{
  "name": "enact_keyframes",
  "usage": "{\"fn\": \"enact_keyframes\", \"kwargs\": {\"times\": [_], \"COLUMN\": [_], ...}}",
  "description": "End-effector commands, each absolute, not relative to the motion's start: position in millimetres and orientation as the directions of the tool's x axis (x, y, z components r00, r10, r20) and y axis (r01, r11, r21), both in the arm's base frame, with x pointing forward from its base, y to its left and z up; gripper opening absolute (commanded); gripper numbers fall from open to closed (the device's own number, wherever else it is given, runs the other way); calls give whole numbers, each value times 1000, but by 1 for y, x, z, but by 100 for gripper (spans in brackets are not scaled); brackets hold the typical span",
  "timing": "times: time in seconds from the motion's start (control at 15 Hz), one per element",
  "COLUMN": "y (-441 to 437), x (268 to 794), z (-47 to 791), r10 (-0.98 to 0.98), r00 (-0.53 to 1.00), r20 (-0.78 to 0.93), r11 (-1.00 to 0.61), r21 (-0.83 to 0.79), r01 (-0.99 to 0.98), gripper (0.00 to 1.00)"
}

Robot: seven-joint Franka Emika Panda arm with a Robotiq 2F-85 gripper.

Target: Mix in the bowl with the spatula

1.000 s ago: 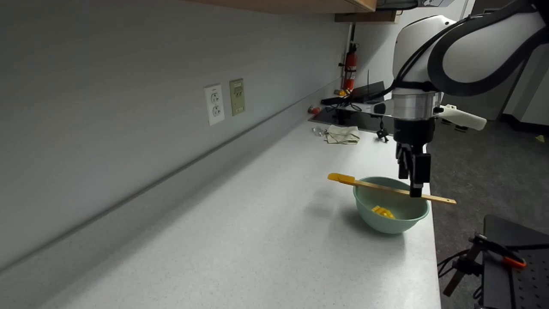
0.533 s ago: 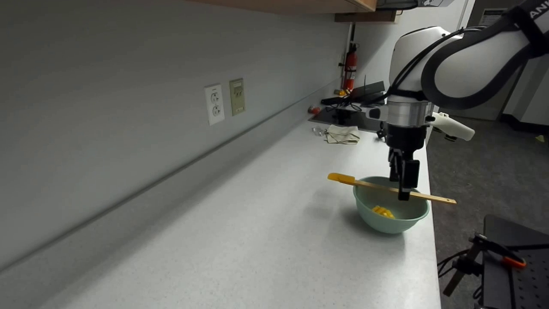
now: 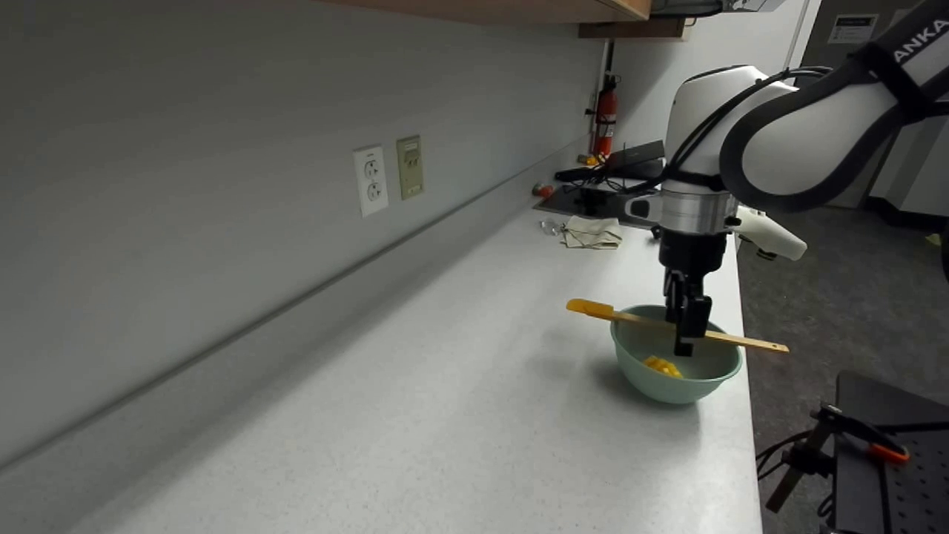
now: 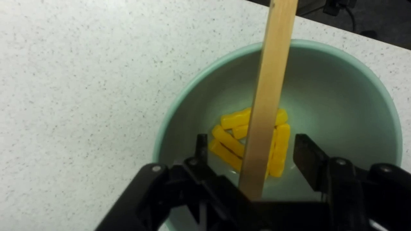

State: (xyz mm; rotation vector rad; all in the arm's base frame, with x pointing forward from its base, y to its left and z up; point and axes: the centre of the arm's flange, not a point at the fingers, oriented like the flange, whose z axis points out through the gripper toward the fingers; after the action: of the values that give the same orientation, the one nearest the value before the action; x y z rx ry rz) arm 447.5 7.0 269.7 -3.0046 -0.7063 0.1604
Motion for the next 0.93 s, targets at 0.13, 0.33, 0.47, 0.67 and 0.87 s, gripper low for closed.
{"fn": "enact_keyframes", "kwargs": {"times": [0.13, 0.33, 0.47, 0.67, 0.87], "y": [10, 14, 19, 28, 37], "x": [440, 438, 438, 440, 441], "z": [267, 265, 266, 269, 274], "r10": [446, 455, 463, 480, 495], "r00": [887, 879, 874, 864, 857], "r20": [-117, -143, -148, -150, -142], "r11": [-894, -887, -882, -872, -862], "r21": [-10, 14, 22, 32, 44], "r01": [448, 461, 471, 489, 505], "gripper": [62, 27, 11, 0, 2]}}
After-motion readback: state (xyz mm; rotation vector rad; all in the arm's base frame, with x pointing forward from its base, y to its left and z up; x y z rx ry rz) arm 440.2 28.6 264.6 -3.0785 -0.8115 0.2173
